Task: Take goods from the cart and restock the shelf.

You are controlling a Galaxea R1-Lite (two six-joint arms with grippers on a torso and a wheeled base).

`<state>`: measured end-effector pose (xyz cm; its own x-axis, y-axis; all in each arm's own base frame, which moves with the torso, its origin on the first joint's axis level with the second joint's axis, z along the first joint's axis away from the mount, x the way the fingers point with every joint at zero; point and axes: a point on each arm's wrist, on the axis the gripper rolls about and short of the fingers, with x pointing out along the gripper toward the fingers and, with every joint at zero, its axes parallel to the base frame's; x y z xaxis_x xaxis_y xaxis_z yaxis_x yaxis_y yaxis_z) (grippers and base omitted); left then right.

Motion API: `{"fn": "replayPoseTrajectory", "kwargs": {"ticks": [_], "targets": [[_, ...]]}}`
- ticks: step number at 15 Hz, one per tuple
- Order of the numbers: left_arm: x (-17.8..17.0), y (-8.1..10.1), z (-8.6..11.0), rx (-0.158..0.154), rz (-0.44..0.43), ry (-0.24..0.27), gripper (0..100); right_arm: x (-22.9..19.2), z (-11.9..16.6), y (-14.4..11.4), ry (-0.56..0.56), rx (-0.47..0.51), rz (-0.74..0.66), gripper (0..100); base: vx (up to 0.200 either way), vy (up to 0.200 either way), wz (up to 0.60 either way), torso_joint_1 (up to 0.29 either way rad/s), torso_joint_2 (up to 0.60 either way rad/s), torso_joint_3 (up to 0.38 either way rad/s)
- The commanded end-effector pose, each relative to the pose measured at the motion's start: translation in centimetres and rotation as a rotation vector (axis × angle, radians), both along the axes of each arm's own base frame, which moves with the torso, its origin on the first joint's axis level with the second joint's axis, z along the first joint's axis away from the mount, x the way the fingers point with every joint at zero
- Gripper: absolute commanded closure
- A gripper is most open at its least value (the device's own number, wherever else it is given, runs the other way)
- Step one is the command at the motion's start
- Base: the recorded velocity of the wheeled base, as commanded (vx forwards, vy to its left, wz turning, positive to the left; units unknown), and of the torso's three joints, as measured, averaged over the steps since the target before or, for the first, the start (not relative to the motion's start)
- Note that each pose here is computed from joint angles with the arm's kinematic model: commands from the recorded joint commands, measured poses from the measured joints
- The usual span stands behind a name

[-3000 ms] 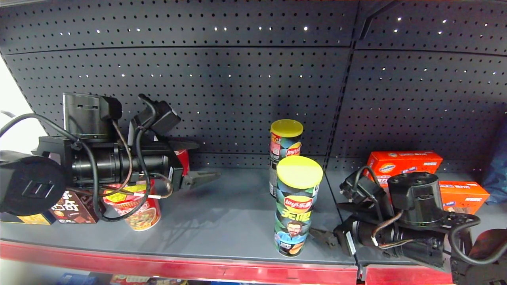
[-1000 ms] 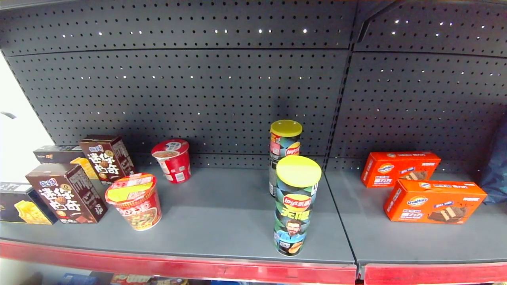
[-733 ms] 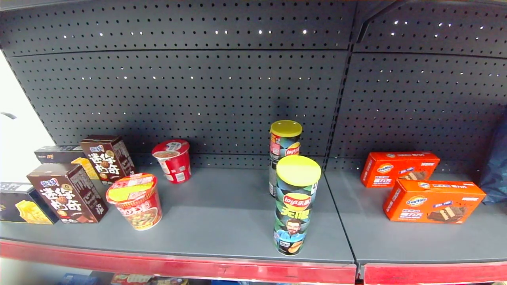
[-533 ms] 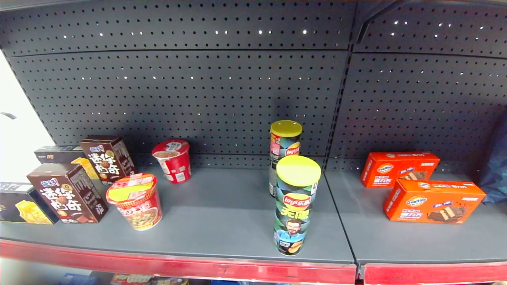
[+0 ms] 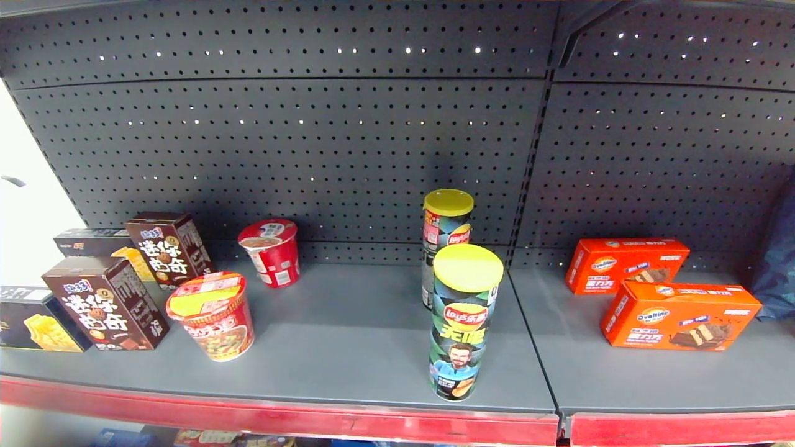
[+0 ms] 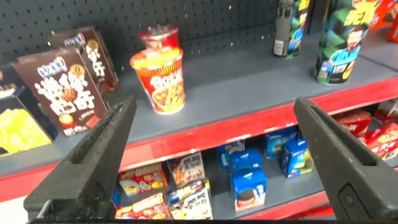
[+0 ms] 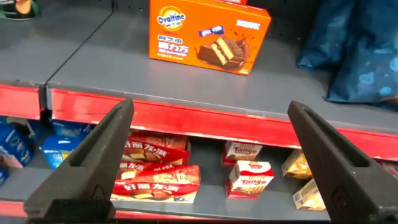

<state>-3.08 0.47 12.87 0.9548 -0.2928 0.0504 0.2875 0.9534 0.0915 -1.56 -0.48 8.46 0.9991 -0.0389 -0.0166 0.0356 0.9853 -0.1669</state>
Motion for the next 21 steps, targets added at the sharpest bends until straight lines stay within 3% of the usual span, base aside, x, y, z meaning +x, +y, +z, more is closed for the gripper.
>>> {"fn": "replayPoseTrajectory", "kwargs": {"ticks": [1, 8, 13, 15, 17, 21], "targets": [[0.2, 0.0, -0.3, 0.004, 0.0, 0.018, 0, 0.0, 0.0, 0.0, 0.005, -0.001, 0.013, 0, 0.0, 0.0, 0.0, 0.0, 0.0, 0.0], [0.5, -0.1, -1.3, 0.01, 0.003, 0.051, 0, 0.0, 0.0, 0.1, 0.006, 0.001, 0.045, 0, 0.0, 0.0, -0.09, 0.0, 0.0, 0.0], [1.1, -0.2, -3.5, 0.063, 0.002, 0.118, 0, 0.0, 0.0, 0.1, 0.008, 0.018, 0.048, 0, 0.0, 0.0, 0.0, 0.0, 0.0, 0.0], [1.5, -0.3, -4.5, 0.071, 0.001, 0.117, 0, 0.0, 0.0, 0.1, 0.008, 0.018, 0.051, 0, 0.0, 0.0, 0.0, 0.0, 0.0, 0.0], [1.6, -0.4, -4.5, 0.054, -0.005, 0.081, 0, 0.0, 0.0, 0.2, 0.008, 0.019, 0.077, 0, 0.0, 0.0, -0.3, 0.001, 0.0, -0.001], [1.6, -0.4, -4.5, 0.052, -0.002, 0.083, 0, 0.0, 0.0, 0.2, 0.006, 0.019, 0.089, 0, 0.0, 0.0, 0.0, 0.0, 0.0, 0.0]]}}
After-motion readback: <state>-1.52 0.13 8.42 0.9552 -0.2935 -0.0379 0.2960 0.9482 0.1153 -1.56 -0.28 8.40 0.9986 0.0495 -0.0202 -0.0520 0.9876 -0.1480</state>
